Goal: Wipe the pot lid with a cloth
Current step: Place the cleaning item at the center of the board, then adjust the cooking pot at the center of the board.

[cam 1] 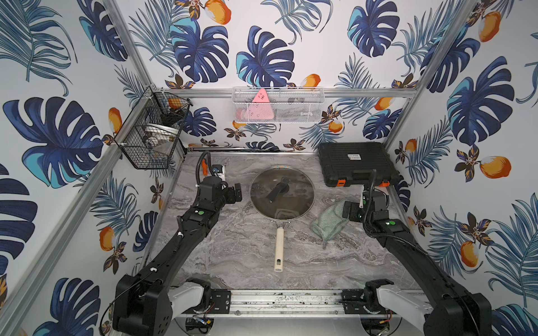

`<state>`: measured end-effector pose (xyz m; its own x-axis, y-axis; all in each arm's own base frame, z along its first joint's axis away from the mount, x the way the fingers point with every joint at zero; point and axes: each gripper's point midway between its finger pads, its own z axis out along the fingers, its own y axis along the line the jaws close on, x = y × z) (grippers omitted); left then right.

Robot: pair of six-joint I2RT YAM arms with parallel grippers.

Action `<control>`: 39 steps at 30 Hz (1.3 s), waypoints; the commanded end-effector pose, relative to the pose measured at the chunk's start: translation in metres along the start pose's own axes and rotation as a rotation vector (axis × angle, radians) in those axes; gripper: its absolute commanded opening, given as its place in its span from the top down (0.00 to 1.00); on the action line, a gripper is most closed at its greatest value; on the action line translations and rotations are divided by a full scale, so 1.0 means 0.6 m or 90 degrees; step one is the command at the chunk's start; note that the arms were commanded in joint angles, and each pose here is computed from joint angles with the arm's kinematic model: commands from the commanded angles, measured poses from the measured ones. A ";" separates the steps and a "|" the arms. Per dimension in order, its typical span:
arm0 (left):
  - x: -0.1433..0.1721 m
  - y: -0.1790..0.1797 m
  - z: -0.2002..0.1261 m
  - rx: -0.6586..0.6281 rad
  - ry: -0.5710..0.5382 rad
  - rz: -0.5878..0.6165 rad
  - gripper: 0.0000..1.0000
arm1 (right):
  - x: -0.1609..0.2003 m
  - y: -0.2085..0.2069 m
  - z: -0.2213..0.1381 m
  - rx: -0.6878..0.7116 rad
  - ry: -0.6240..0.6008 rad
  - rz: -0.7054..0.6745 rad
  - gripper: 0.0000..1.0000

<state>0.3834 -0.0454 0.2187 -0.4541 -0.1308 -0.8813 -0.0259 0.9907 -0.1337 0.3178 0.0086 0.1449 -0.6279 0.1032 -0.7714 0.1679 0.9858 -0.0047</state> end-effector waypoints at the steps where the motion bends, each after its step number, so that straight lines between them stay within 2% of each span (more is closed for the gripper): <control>1: -0.009 0.002 0.014 0.003 -0.034 -0.029 0.01 | -0.060 -0.002 -0.001 -0.001 -0.164 0.027 0.00; 4: 0.005 -0.013 0.024 0.051 -0.062 -0.042 0.01 | -0.039 0.000 0.010 -0.011 -0.195 0.009 0.00; 6: 0.012 -0.027 0.028 0.093 -0.088 -0.054 0.01 | -0.024 -0.005 0.021 0.000 -0.179 0.010 0.00; 9: 0.030 -0.052 0.040 0.150 -0.070 -0.050 0.01 | -0.006 -0.009 0.037 0.015 -0.145 0.003 0.00; 15: 0.039 -0.085 0.048 0.218 -0.049 -0.046 0.01 | 0.005 -0.013 0.045 0.024 -0.133 0.010 0.00; 20: 0.057 -0.128 0.056 0.278 -0.013 0.003 0.01 | 0.006 -0.012 0.048 0.023 -0.122 0.013 0.00; 28: 0.080 -0.177 0.043 0.322 -0.003 0.068 0.01 | 0.005 -0.014 0.048 0.028 -0.118 -0.001 0.00; 39: 0.093 -0.220 0.037 0.356 0.031 0.102 0.02 | 0.011 -0.017 0.051 0.030 -0.108 0.003 0.00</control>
<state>0.3827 -0.1780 0.1746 -0.4617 0.0097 -0.8870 0.4854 0.8397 -0.2434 0.3327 -0.0039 0.1148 -0.5053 0.0800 -0.8592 0.2025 0.9789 -0.0280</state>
